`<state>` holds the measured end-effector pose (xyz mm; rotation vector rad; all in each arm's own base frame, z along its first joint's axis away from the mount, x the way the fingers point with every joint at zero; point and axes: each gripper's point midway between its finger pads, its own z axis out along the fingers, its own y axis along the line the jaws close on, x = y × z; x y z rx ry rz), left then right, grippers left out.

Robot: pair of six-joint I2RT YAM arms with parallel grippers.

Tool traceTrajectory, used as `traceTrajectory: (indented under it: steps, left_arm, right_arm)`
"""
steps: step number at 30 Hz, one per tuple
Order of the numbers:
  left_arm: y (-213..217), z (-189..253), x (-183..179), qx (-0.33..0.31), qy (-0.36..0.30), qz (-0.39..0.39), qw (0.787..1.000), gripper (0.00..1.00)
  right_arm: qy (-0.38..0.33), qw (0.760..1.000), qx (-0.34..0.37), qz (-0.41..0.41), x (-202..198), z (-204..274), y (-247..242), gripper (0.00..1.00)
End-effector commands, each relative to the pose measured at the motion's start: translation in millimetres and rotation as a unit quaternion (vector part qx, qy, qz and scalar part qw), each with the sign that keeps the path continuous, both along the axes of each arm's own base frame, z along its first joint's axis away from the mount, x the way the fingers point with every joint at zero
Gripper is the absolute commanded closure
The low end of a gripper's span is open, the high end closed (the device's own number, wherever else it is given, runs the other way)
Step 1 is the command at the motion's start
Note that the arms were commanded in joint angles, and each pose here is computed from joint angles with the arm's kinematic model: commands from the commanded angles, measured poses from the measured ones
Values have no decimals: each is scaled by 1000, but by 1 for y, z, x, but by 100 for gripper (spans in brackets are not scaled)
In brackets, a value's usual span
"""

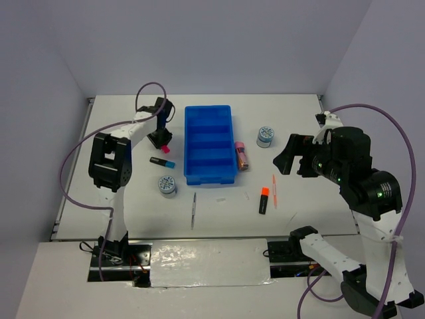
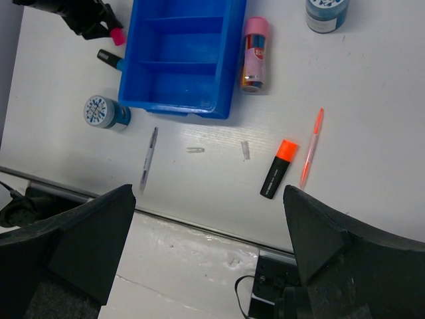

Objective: Sort the stationery into containers
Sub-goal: Pick up the stationery from the center of the board, then place the stationery in the storage box.

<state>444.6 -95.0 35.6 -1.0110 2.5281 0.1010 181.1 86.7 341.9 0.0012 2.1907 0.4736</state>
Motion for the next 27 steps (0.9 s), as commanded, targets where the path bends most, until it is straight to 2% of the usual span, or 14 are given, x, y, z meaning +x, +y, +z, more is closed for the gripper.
traceTrajectory:
  steps: [1,5,9,12,15,17,18,19,24,27]
  left_arm:
    - [2,104,29,-6,-116,-10,993,100]
    - [-28,159,42,-96,-191,-19,977,100]
    - [-78,207,67,-205,-279,-22,938,100]
    - [-121,230,82,-266,-318,-28,910,100]
    - [-158,237,101,-319,-337,-9,886,100]
    - [-174,222,105,-326,-329,9,886,100]
    - [-175,216,107,-329,-330,42,884,100]
    - [-187,221,107,-344,-346,45,872,100]
    - [-207,199,114,-369,-356,90,854,100]
    - [-213,179,121,-367,-354,103,854,100]
  right_arm:
    - [-32,999,12,-17,2,17,-3,0]
    - [-43,998,21,-38,3,26,-7,0]
    - [-64,996,32,-56,1,41,-11,0]
    - [-70,995,41,-55,1,46,-10,0]
    - [-67,995,44,-50,-1,45,-8,0]
    - [-67,995,45,-50,-3,45,-8,0]
    - [-69,995,46,-51,-5,45,-9,0]
    - [-71,995,47,-51,-5,45,-9,0]
    - [-72,995,49,-50,-10,46,-10,0]
    - [-70,995,48,-47,-14,44,-11,0]
